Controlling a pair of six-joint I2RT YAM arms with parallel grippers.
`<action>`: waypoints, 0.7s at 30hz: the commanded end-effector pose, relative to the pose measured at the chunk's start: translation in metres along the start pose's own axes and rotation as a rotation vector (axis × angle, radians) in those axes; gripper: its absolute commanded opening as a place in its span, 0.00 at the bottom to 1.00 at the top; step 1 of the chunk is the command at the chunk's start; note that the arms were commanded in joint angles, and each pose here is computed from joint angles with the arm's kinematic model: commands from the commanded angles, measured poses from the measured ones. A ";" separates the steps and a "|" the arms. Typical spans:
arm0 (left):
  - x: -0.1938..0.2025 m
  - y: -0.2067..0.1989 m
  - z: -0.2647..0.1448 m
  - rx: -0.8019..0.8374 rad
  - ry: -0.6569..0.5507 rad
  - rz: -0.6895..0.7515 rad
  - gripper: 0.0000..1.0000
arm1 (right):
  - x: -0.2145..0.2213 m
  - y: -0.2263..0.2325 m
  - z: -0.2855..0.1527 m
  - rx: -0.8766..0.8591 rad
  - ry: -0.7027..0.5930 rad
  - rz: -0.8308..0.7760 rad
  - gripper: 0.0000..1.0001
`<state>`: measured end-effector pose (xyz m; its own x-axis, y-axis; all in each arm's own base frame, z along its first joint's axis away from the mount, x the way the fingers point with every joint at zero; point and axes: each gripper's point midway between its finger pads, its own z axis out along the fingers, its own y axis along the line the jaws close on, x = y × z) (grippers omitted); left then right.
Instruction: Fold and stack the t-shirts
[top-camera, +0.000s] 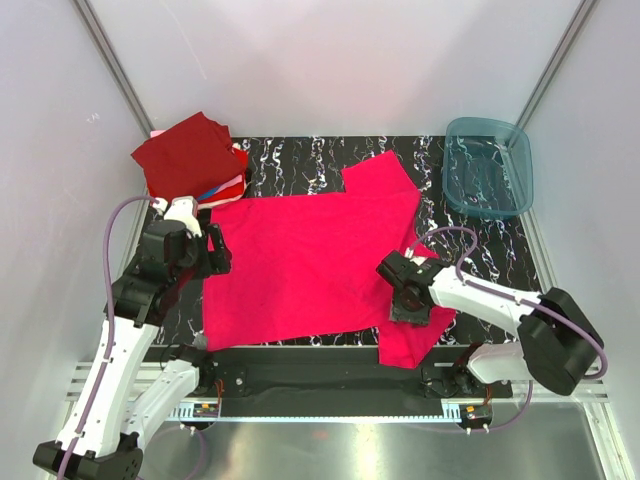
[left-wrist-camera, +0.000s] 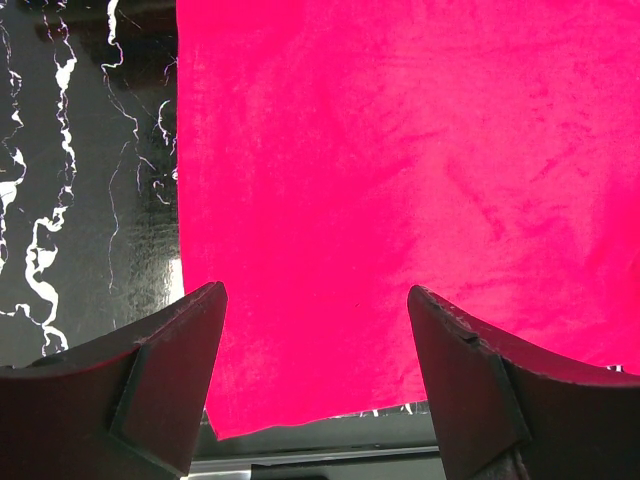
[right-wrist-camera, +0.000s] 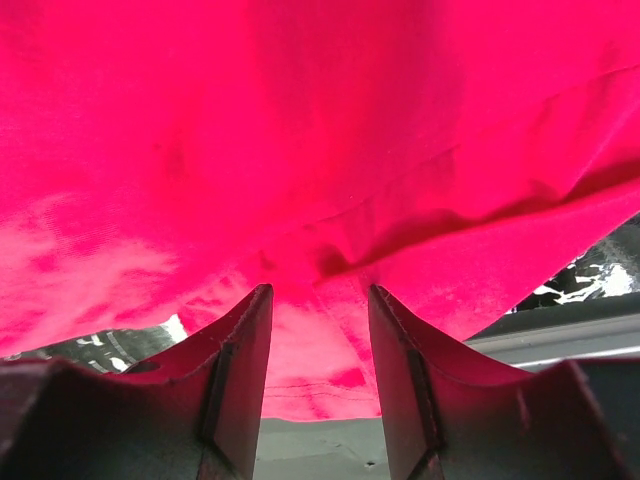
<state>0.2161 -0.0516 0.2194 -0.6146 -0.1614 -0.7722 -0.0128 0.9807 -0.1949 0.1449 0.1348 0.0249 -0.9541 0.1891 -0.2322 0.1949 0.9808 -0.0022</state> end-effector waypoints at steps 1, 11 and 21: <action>-0.010 -0.006 -0.001 0.035 -0.052 0.009 0.79 | -0.006 0.008 0.000 -0.007 0.001 -0.017 0.50; -0.010 -0.007 -0.002 0.039 -0.057 0.010 0.79 | -0.005 0.005 0.003 -0.021 0.036 -0.007 0.32; -0.011 -0.007 -0.004 0.045 -0.066 0.010 0.79 | -0.003 0.005 0.004 -0.020 0.057 -0.015 0.41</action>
<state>0.2155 -0.0517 0.2224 -0.5996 -0.1648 -0.7832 -0.0078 0.9797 -0.2002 0.1421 0.1331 0.0171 -0.9706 0.1755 -0.1650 0.1798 0.9836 -0.0111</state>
